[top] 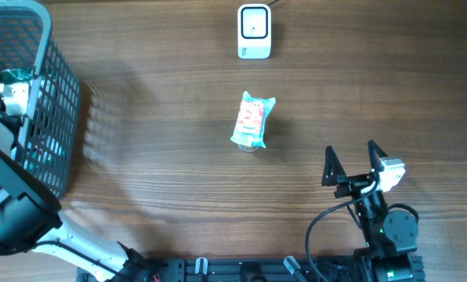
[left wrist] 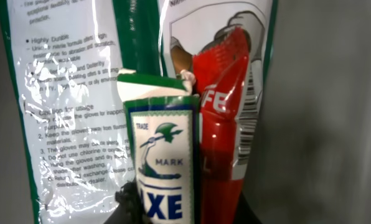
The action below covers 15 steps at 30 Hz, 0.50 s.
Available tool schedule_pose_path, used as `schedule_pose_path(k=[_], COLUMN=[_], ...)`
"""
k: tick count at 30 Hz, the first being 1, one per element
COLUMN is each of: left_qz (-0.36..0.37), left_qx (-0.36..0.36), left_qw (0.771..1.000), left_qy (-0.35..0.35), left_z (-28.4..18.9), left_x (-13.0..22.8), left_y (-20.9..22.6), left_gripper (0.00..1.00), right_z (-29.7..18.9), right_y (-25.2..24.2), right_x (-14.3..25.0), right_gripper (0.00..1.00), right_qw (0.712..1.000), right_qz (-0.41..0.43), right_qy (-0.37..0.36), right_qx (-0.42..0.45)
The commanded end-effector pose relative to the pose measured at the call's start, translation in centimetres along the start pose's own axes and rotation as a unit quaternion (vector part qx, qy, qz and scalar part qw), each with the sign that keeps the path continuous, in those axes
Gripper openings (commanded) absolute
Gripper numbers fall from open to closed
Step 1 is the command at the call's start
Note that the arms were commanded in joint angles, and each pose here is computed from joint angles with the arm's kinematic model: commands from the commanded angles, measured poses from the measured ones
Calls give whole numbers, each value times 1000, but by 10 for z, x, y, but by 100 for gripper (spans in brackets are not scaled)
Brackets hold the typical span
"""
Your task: Scan the item barcode
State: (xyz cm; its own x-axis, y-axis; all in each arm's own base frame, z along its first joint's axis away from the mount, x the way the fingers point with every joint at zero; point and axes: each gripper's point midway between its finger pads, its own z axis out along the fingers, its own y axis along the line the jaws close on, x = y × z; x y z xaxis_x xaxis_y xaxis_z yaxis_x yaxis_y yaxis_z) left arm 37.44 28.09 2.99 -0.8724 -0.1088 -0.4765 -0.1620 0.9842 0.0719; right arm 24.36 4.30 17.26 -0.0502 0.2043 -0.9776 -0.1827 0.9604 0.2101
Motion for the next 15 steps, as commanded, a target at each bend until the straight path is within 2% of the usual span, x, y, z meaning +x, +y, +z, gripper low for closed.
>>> schedule_pose_path(k=[1,5,8,12,15], left_qz=[-76,-101,-103,-87,-104], left_qx=[12,-13,-39,-85,-141], left_qw=[996,995,991,980,958], left_qy=[35,-16,-79,-157,-227], left_z=[29,14,-15,-67,-126], left_x=[30,1,-34,-75,-105], left_y=[-9,5,18,34,51], left_gripper=[4,4,4,4,4], right_z=[0,0,0,0,0], right_y=[0,0,0,0,0], right_x=[-2,-2,-2,-2,-2], right_gripper=[100,100,100,100,100], right_qw=[1000,1000,1000,1000,1000], right_qz=[-1,-1,-1,-1,-1], right_qy=[-4,-4,-4,-4,-4], right_qx=[0,0,0,0,0])
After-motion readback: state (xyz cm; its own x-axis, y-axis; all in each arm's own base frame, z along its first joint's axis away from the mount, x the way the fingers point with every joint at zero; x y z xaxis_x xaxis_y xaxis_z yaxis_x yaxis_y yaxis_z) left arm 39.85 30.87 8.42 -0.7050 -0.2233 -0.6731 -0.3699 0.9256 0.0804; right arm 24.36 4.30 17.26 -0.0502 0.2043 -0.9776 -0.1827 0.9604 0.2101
